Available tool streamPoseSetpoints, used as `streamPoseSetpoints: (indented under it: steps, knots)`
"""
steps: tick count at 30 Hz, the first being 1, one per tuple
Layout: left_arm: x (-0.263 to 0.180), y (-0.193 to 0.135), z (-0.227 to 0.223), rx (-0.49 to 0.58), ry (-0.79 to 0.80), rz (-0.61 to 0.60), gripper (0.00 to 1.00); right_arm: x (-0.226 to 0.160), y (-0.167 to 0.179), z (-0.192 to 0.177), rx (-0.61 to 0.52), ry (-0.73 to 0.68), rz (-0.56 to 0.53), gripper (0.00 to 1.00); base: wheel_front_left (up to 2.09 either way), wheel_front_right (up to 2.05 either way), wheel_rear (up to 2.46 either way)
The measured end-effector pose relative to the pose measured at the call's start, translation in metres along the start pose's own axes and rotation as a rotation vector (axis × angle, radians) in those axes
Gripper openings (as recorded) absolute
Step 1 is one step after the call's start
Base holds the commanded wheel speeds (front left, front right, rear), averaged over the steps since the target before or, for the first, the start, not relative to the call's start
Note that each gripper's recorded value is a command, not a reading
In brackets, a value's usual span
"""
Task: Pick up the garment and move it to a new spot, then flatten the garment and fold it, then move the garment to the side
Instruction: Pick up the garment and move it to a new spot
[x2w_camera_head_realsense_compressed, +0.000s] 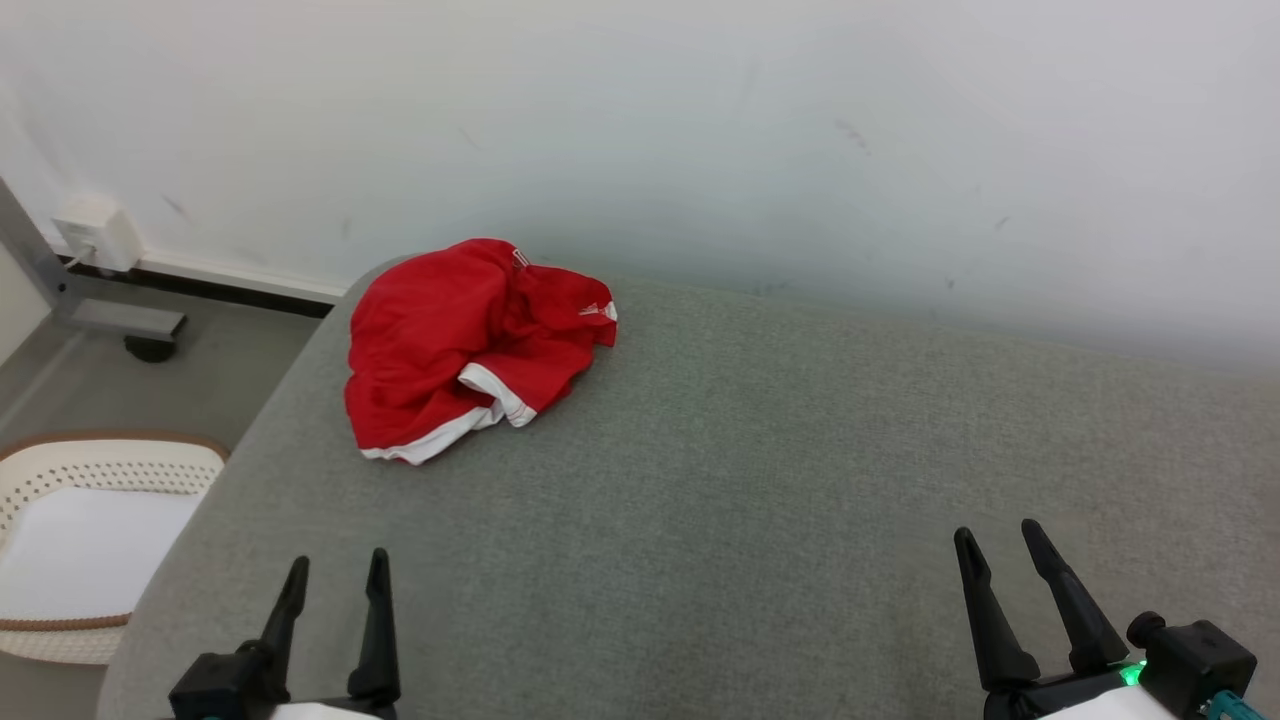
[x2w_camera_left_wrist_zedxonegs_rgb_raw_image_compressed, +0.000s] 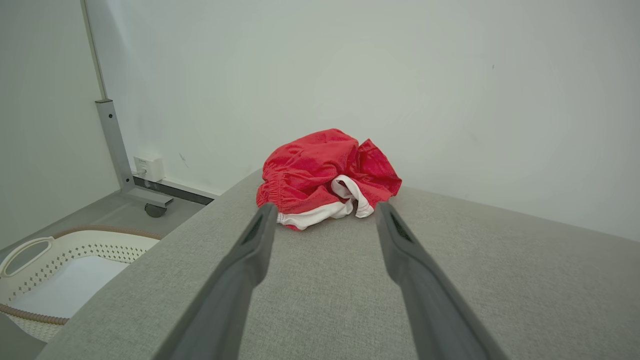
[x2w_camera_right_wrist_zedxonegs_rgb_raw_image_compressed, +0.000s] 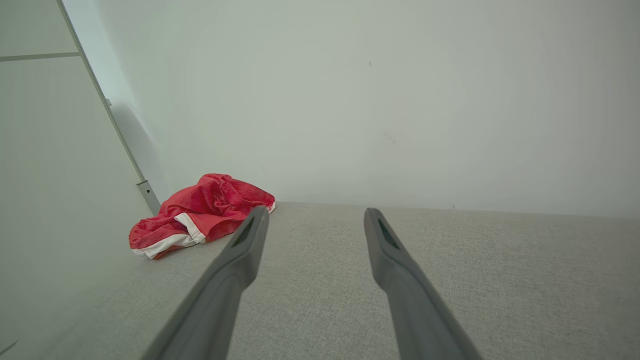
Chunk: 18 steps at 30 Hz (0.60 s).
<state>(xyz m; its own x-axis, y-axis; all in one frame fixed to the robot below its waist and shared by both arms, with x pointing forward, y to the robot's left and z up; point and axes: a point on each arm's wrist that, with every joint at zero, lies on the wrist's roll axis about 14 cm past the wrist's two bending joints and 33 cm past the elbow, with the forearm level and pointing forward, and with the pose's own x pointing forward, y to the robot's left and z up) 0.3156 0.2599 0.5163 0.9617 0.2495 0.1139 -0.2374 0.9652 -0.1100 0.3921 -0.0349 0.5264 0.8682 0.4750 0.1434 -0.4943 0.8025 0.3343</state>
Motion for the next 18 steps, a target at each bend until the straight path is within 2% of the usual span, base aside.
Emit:
streamPoseSetpoints:
  steps: [11, 18]
  knots:
    - [0.000, 0.015, 0.002, 0.007, -0.005, 0.052, 1.00, 0.007, 0.012, -0.009, 0.008, 0.024, 0.040, 1.00, 0.00, 0.00, 0.00]
    - [0.047, 0.008, 0.028, 0.077, -0.056, -0.017, 1.00, 0.008, -0.005, -0.006, 0.008, 0.016, 0.003, 1.00, 0.00, 0.00, 0.00]
